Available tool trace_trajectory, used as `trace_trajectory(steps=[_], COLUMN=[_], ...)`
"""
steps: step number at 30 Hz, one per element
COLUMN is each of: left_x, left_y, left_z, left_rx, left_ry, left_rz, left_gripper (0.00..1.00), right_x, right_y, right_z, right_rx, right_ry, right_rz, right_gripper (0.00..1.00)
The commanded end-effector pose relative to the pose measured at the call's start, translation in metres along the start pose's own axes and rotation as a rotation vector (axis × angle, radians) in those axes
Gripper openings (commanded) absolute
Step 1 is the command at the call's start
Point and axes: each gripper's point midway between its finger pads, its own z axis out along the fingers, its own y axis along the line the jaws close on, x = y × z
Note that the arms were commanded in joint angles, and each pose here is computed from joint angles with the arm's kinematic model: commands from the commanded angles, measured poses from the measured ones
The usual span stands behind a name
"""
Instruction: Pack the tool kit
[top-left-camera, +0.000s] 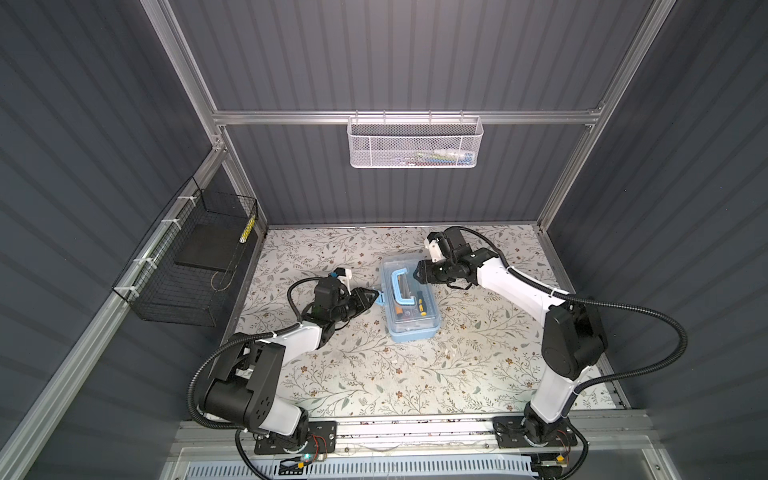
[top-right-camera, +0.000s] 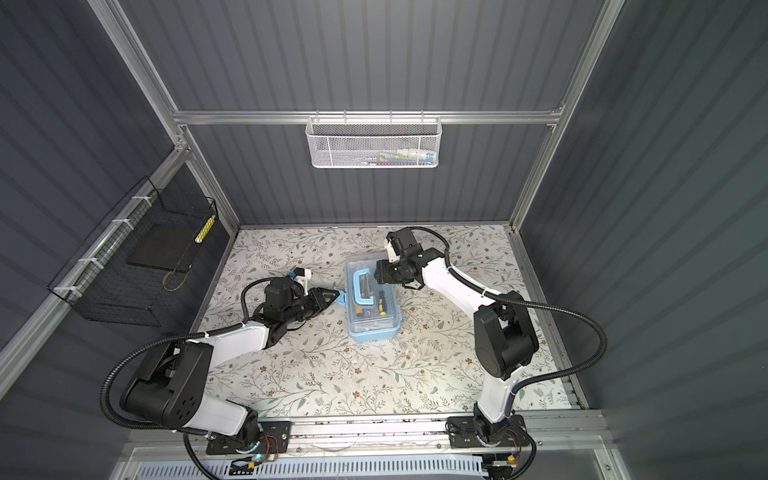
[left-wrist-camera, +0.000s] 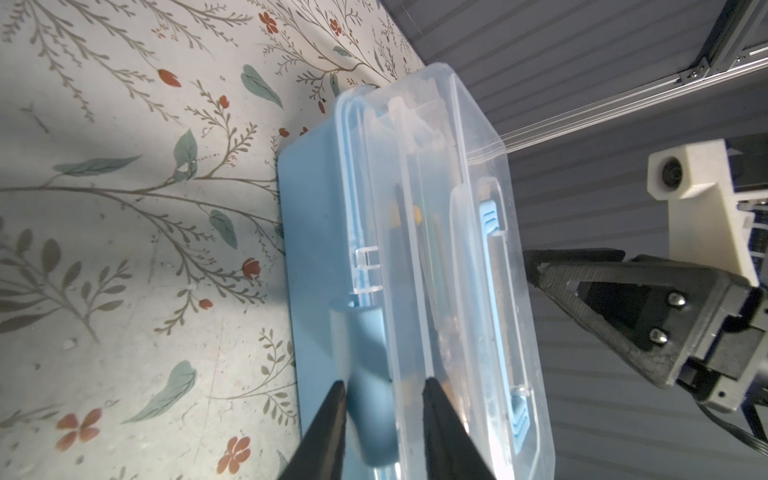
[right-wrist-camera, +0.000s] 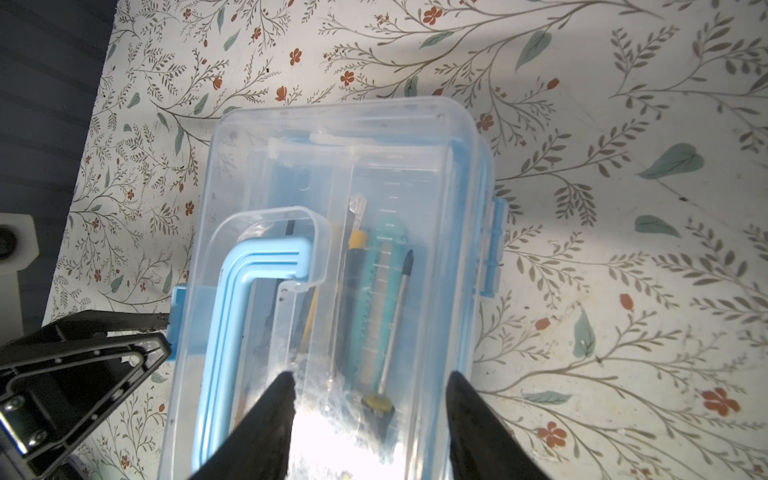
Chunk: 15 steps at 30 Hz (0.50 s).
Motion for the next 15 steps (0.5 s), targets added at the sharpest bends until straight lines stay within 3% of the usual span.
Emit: trace_trajectory(steps=[1,15], left_x=[-0.0068,-0.0043], left_y=[-0.013,-0.011], left_z=[0.0041,0.0098], left_rx=[0.035,0.046], left_ry=[-0.009,-0.006], left_rz=[0.015,0.007], left_gripper=[0.32,0.28], right_x=[0.0011,0.0032], right_y=[0.0092,0.0085], right_z=[0.0019,0.0063], right_rx=[-0.041,-0.039], right_ry=[0.007,0.018], right_rz=[-0.008,-0.009], right_gripper=[0.59,0.59])
